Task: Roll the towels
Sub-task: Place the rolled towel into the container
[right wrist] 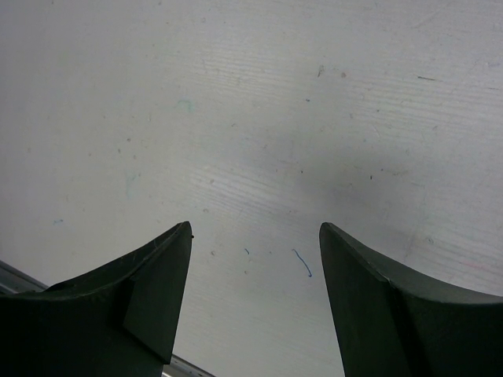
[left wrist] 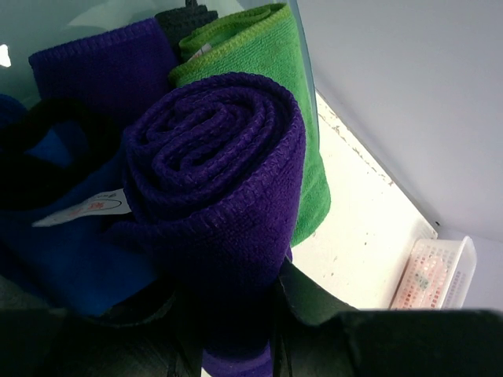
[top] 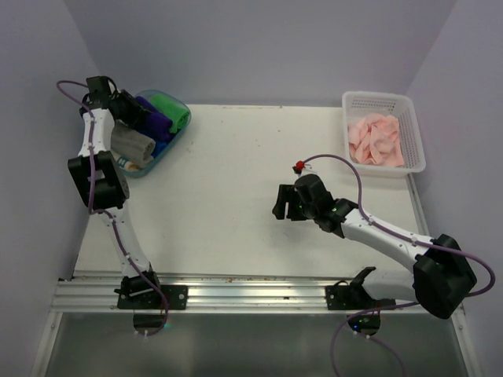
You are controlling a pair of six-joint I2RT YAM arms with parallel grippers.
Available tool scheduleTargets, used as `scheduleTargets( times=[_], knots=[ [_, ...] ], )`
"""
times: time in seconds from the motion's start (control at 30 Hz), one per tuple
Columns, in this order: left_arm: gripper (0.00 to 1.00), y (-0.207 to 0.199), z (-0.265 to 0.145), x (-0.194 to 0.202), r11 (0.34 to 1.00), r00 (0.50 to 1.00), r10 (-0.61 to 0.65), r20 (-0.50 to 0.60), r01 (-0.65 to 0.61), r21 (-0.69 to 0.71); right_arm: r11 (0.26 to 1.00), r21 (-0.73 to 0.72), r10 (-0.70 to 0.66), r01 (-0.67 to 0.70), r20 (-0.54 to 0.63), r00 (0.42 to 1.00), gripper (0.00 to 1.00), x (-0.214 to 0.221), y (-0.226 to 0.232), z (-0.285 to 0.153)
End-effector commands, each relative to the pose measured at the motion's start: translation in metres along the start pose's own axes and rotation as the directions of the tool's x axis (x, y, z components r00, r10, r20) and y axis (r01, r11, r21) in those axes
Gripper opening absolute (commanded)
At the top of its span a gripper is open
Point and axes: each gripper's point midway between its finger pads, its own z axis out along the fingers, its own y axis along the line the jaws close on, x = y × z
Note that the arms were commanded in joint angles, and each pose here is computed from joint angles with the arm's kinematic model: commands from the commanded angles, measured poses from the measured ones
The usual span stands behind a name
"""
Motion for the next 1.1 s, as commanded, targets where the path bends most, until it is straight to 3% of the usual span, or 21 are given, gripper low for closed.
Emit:
scheduleTargets(
  times=[0.0, 0.37, 0.47, 0.5, 0.7, 1.07],
  knots=[
    [0.25, -0.011, -0.006, -0.027, 0.997, 0.996, 0.063, 0.063, -0.065, 0.033, 1.000, -0.013, 0.023, -0.023, 0.028, 0.999, 0.69, -0.009, 0.005, 0.000],
    [0.27, 0.017, 0.013, -0.018, 0.996, 0.996, 0.083, 0.017, -0.083, -0.038, 1.000, 0.000, 0.030, -0.030, 0.037, 0.999, 0.69, -0.009, 0.002, -0.003],
    [0.39, 0.020, 0.016, -0.016, 0.996, 0.997, 0.078, 0.004, -0.078, -0.040, 0.999, 0.002, 0.032, -0.032, 0.039, 0.999, 0.69, -0.009, 0.001, -0.003],
    [0.48, 0.019, 0.016, -0.015, 0.996, 0.997, 0.080, 0.001, -0.080, -0.036, 1.000, 0.001, 0.031, -0.031, 0.038, 0.999, 0.69, -0.009, 0.001, -0.003],
    [0.66, 0.008, 0.004, -0.021, 0.996, 0.996, 0.086, 0.026, -0.085, -0.022, 0.999, -0.002, 0.038, -0.038, 0.047, 0.998, 0.69, -0.011, 0.002, -0.006],
    [0.68, -0.005, -0.028, -0.036, 0.994, 0.991, 0.095, 0.093, -0.090, -0.054, 0.999, -0.003, 0.036, -0.036, 0.053, 0.998, 0.69, -0.012, 0.001, -0.009]
  ],
)
